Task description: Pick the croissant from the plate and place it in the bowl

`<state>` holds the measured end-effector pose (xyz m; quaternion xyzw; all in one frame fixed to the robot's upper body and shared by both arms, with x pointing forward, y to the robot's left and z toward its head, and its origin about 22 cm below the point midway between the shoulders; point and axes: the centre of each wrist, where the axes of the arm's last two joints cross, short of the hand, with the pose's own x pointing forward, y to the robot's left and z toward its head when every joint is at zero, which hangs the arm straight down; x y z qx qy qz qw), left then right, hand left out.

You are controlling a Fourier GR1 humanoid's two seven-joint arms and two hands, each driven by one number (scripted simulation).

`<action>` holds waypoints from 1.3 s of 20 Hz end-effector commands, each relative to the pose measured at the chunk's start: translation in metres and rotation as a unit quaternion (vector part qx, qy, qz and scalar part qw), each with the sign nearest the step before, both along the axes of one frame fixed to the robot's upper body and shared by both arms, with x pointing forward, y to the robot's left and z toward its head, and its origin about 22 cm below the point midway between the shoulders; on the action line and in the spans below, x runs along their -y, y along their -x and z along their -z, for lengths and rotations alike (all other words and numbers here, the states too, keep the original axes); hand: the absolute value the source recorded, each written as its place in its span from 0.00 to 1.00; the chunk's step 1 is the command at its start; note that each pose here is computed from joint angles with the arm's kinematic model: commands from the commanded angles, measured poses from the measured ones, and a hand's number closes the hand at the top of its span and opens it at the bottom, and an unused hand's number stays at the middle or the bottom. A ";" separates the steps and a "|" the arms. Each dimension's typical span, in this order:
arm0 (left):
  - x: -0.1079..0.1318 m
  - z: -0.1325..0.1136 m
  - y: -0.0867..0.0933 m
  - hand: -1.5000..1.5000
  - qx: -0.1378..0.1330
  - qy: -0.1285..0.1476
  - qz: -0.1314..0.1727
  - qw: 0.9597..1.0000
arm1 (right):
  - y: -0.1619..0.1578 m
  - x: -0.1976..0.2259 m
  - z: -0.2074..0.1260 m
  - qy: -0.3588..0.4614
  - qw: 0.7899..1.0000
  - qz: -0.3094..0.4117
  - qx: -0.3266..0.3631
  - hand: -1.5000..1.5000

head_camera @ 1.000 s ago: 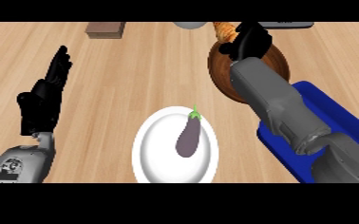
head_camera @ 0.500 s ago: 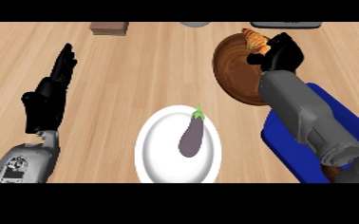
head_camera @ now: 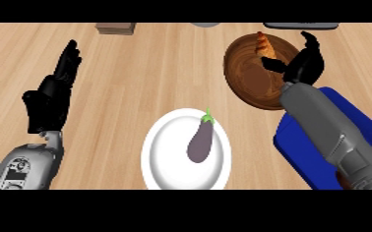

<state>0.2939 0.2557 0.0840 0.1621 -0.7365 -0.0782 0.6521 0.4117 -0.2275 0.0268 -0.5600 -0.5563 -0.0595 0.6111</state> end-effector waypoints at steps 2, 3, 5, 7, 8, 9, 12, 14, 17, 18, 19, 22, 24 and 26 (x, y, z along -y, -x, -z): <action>0.001 0.002 -0.001 0.50 0.004 -0.007 -0.003 1.000 | 0.004 0.014 -0.002 -0.020 0.998 -0.003 0.058 0.00; -0.018 0.004 0.003 0.50 -0.003 -0.010 -0.009 1.000 | 0.009 0.019 0.001 -0.018 0.997 -0.005 0.069 0.00; -0.008 0.020 0.012 0.50 -0.008 -0.002 -0.004 1.000 | 0.008 0.023 -0.006 -0.037 0.996 -0.004 0.084 0.00; -0.008 0.007 0.011 0.50 -0.006 -0.004 -0.019 1.000 | 0.023 0.032 0.001 -0.048 0.995 -0.018 0.089 0.00; -0.004 0.001 0.010 0.50 -0.008 -0.002 -0.015 1.000 | 0.023 0.011 -0.004 -0.074 0.991 -0.026 0.105 0.00; -0.024 0.021 0.021 0.50 -0.012 -0.007 -0.011 1.000 | 0.029 0.023 0.000 -0.083 0.991 -0.028 0.099 0.00; -0.010 0.010 0.011 0.50 -0.013 0.001 -0.021 1.000 | 0.067 0.036 0.018 -0.096 0.988 -0.030 0.114 0.00; -0.026 0.009 0.006 0.50 -0.012 -0.007 -0.032 0.999 | 0.084 0.031 0.011 -0.103 0.984 -0.054 0.133 0.00; -0.017 0.015 0.003 0.50 -0.013 -0.002 -0.030 0.999 | 0.112 0.027 0.009 -0.129 0.976 -0.072 0.161 0.00; -0.022 0.011 0.005 0.50 -0.004 -0.015 -0.034 0.999 | 0.128 0.022 0.004 -0.133 0.975 -0.088 0.157 0.00; -0.019 0.006 0.014 0.50 -0.020 -0.001 -0.021 1.000 | 0.144 0.019 0.017 -0.140 0.974 -0.092 0.153 0.00; -0.020 0.008 -0.008 0.50 -0.009 -0.002 -0.027 1.000 | 0.175 0.023 0.009 -0.133 0.973 -0.118 0.146 0.00; -0.016 0.000 0.004 0.50 -0.012 -0.004 -0.016 1.000 | 0.198 0.009 0.014 -0.138 0.971 -0.126 0.148 0.00; 0.000 0.014 0.010 0.50 -0.014 -0.007 -0.013 1.000 | 0.202 0.000 0.023 -0.129 0.971 -0.124 0.157 0.00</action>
